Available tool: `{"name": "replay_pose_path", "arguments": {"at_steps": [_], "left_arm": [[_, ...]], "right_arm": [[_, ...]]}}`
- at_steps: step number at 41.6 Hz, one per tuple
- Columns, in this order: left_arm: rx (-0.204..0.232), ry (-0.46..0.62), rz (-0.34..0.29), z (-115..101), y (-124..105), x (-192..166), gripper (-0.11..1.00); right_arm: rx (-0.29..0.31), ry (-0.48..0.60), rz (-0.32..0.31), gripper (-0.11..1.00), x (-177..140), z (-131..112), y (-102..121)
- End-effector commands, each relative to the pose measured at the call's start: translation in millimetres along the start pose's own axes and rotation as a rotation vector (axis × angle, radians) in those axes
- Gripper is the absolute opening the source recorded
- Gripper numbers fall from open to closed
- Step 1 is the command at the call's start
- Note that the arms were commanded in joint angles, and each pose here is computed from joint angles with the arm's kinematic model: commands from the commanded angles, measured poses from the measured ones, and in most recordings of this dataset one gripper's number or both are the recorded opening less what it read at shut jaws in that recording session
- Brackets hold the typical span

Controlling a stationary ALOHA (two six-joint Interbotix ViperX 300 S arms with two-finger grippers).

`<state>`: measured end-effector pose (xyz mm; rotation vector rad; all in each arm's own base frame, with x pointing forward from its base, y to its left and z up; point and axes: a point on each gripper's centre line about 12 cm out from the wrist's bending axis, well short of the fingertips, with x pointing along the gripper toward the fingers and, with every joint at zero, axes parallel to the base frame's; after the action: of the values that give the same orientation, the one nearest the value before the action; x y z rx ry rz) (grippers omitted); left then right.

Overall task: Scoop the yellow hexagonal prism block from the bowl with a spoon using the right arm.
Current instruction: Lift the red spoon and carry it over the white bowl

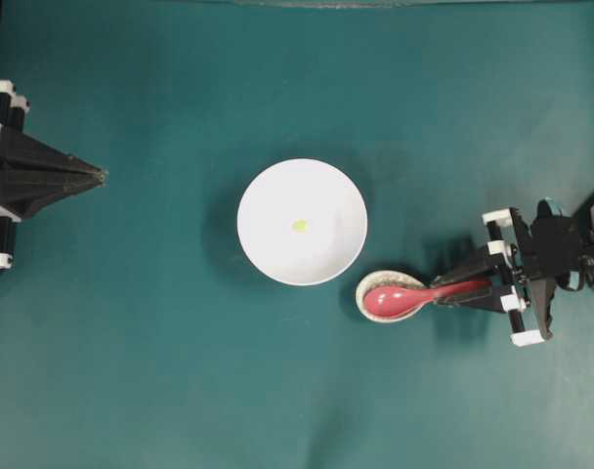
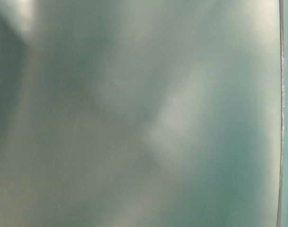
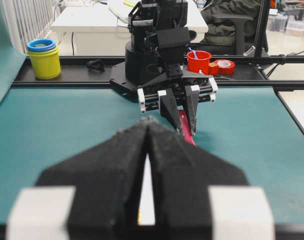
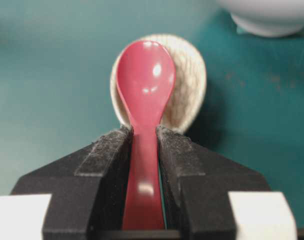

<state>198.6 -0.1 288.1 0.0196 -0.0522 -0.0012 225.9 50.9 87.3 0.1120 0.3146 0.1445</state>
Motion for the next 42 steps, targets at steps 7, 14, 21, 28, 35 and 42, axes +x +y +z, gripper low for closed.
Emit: {"name": "replay_pose_path", "arguments": {"at_steps": [7,14,21,28,35,42], "left_arm": [[0.003,-0.012,-0.001,6,0,3,0.0],[0.005,-0.017,0.0,8,0,3,0.0],[0.005,-0.018,0.0,8,0,2,0.0],[0.003,-0.017,0.0,8,0,3,0.0],[0.005,-0.02,0.0,8,0,3,0.0],[0.005,-0.015,-0.001,7,0,3,0.0]], "right_arm": [[0.014,-0.046,0.005,0.22,0,36,4],[0.01,0.007,-0.019,0.22,2,65,2],[-0.019,0.057,-0.058,0.22,2,104,-6],[-0.023,0.129,-0.114,0.22,7,137,-21],[0.001,0.198,-0.165,0.22,14,163,-37],[0.032,0.3,-0.197,0.22,27,177,-51]]}}
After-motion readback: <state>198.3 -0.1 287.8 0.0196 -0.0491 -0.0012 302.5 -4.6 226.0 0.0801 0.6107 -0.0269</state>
